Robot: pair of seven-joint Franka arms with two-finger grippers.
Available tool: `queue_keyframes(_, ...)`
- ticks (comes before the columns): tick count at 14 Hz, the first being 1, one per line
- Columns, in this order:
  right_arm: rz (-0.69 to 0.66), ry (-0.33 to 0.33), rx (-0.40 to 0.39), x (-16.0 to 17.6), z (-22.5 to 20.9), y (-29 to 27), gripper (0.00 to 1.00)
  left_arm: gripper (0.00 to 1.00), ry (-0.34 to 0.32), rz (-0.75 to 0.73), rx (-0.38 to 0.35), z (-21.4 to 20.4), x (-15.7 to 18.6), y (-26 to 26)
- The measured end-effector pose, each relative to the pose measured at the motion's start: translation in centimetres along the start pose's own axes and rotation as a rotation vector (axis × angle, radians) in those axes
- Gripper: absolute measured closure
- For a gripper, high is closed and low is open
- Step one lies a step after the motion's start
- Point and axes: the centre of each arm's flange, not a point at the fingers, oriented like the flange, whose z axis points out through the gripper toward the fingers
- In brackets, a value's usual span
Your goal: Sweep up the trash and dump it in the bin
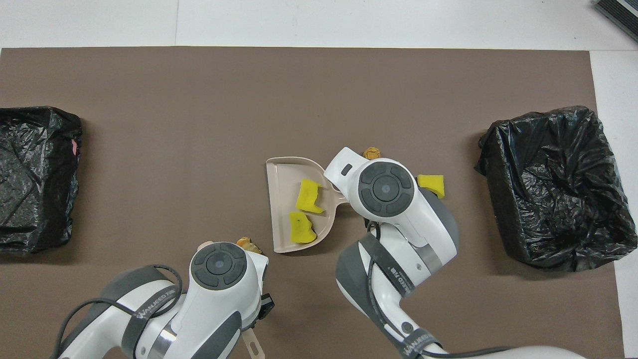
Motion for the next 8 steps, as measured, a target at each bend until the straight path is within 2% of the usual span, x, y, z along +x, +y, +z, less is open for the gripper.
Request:
queue_keyframes(4, 0.019, 0.003, -0.003, -0.4, 0.1, -1.5, 0.68, 0.74, -0.013, 0.001, -0.097, 1.9, 0.8, 1.1)
queue_keyframes(8, 0.026, 0.003, -0.002, 0.2, 0.1, -1.8, 0.68, 0.74, -0.037, 0.129, -0.158, 1.8, 1.4, 2.3)
